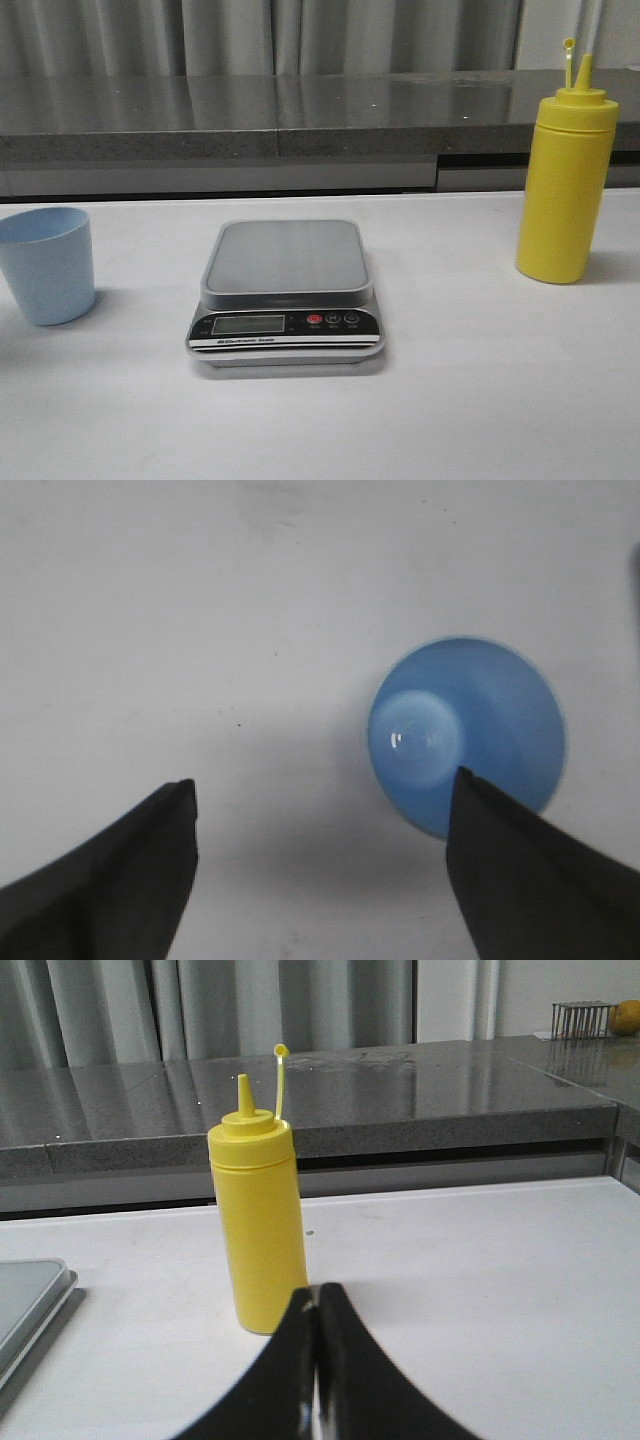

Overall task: Pour seasoning into cup on scale with both arms
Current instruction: 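Lower the left gripper and grasp the light blue cup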

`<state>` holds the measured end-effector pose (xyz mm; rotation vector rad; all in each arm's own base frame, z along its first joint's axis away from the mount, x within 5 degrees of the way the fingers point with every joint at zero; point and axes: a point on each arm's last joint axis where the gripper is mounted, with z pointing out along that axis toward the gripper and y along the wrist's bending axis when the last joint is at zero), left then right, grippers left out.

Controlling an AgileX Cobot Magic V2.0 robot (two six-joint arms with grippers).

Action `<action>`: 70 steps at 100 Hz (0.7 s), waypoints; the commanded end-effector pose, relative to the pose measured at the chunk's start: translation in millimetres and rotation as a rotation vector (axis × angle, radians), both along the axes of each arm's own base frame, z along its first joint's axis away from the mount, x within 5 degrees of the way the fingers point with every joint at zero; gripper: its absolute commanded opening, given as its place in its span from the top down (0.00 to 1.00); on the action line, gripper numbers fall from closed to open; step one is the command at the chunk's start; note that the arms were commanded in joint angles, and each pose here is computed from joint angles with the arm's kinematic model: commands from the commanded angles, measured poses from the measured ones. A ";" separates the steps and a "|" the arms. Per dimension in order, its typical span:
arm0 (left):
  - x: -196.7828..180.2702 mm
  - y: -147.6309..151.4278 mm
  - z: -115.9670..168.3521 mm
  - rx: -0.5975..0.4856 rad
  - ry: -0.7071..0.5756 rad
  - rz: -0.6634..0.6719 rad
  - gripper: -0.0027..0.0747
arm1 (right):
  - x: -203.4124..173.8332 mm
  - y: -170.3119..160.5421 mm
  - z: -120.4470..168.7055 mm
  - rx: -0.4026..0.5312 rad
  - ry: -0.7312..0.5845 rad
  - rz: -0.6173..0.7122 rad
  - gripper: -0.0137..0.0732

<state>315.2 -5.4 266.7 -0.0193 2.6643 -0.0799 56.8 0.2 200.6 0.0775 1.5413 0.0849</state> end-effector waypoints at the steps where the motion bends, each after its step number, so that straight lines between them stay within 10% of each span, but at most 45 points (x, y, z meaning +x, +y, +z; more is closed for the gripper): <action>1: 14.5 -1.0 14.3 -0.019 -0.047 0.004 0.31 | -3.3 -0.3 13.7 -0.012 -0.112 -0.005 0.92; 39: 51.0 -1.3 -22.8 -0.021 0.060 0.003 0.32 | -3.3 -0.3 13.7 -0.012 -0.112 -0.005 0.92; 70: 56.1 -2.3 -41.4 -0.036 0.115 0.008 0.63 | -3.3 -0.3 13.7 -0.012 -0.112 -0.005 0.92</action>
